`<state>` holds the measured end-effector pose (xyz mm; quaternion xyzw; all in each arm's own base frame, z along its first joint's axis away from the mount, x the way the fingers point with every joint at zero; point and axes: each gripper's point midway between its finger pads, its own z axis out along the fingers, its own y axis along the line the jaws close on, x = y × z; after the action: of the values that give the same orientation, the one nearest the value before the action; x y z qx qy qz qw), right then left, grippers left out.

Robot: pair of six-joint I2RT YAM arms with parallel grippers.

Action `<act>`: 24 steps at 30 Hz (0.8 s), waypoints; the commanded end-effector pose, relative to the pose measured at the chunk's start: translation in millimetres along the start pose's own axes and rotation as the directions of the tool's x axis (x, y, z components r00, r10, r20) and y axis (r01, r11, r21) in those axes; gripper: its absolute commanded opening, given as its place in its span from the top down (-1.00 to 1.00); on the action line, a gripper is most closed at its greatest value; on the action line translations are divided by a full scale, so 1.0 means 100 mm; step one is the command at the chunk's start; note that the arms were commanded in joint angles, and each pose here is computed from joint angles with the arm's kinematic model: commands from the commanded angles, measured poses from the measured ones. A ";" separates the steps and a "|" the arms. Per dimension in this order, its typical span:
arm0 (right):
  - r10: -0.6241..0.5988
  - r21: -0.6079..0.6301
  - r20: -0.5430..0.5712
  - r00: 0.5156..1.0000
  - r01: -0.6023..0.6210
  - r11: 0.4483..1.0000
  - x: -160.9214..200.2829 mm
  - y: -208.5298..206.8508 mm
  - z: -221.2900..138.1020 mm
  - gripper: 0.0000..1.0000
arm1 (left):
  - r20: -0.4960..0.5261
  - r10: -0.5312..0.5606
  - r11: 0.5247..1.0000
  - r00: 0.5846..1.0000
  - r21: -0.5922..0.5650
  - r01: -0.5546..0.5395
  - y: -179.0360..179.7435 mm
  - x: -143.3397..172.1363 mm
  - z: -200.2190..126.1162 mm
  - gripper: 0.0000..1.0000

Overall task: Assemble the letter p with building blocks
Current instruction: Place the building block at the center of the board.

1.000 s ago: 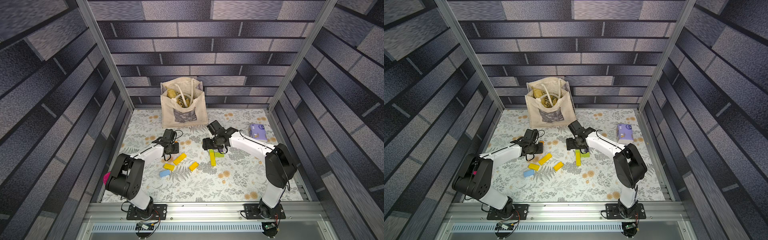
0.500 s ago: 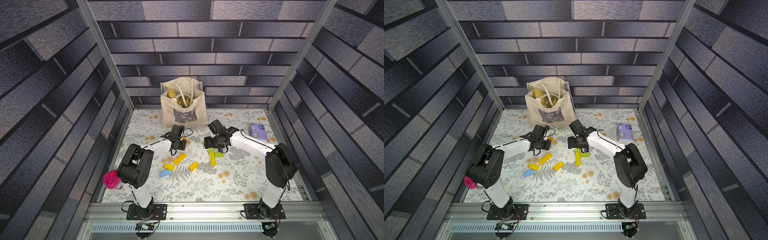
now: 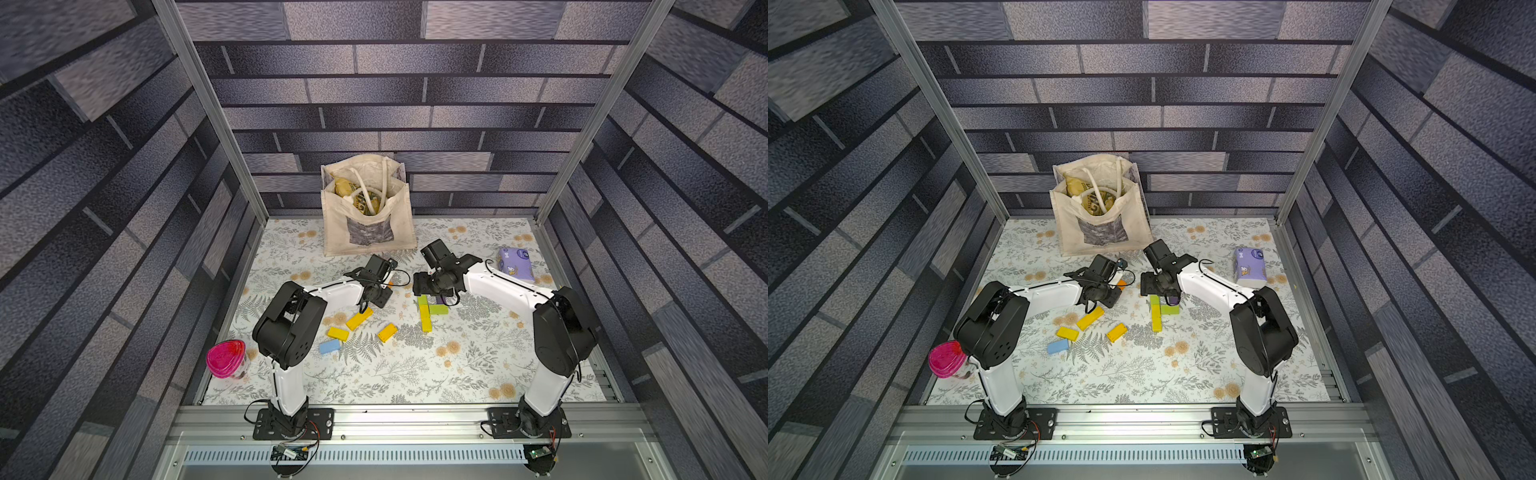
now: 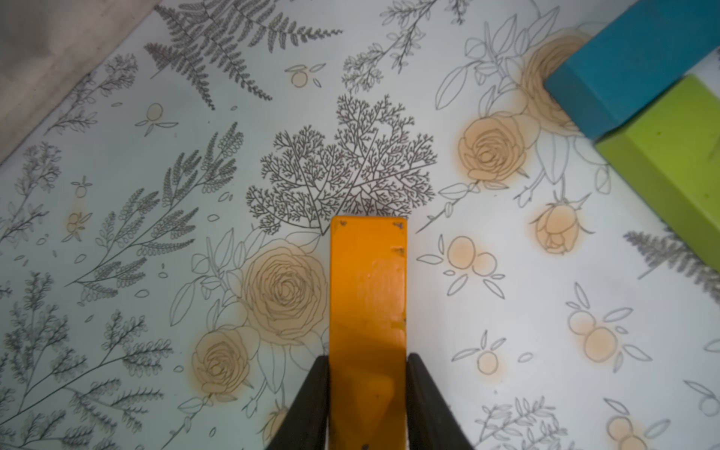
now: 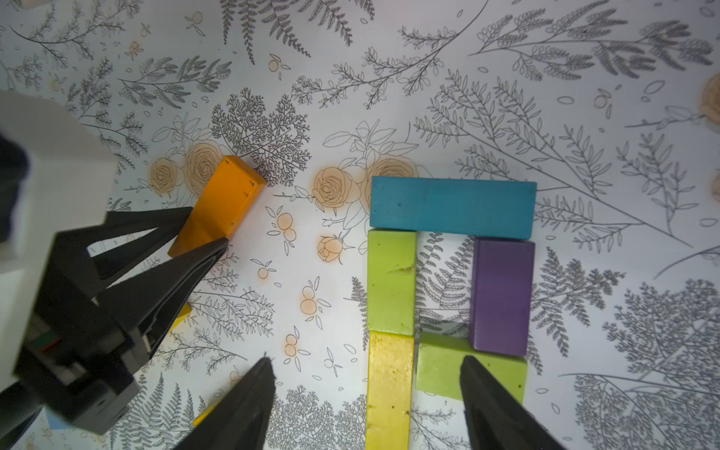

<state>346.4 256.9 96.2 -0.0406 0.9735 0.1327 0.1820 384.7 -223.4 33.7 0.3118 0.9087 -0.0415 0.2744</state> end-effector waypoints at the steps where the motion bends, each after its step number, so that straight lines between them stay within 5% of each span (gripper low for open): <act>1: 0.040 0.034 -0.003 0.999 -0.040 0.999 0.02 -0.14 -0.01 -0.55 | -0.006 0.074 0.997 0.997 0.004 -0.074 -0.06 -0.01 0.04 0.60; 6: 0.050 0.017 0.005 0.999 -0.050 0.999 -0.03 -0.11 0.02 -0.55 | -0.017 0.089 0.996 0.996 0.018 -0.089 -0.12 0.03 0.05 0.44; 9: 0.051 -0.001 0.008 0.999 -0.051 0.999 -0.06 -0.07 0.04 -0.55 | -0.029 0.078 0.997 0.997 0.014 -0.077 -0.11 0.06 0.07 0.02; 14: 0.053 -0.028 0.002 0.999 -0.053 0.998 -0.09 0.00 0.11 -0.55 | -0.032 0.049 0.999 0.998 0.010 -0.049 -0.11 0.09 0.08 -0.40; 20: 0.049 -0.080 0.033 0.998 -0.046 0.996 -0.18 0.10 0.10 -0.50 | 0.110 -0.088 0.992 0.990 -0.078 0.097 0.12 -0.08 -0.19 -0.57; 24: 0.034 -0.129 0.049 0.998 -0.027 0.991 -0.25 0.21 0.11 -0.40 | 0.235 -0.255 0.962 0.938 -0.037 0.271 0.25 -0.16 -0.47 -0.59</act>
<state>358.5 269.1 94.2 -0.0285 0.9662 0.1730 0.1889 374.4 -207.4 43.7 0.2555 0.9128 -0.0439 0.3154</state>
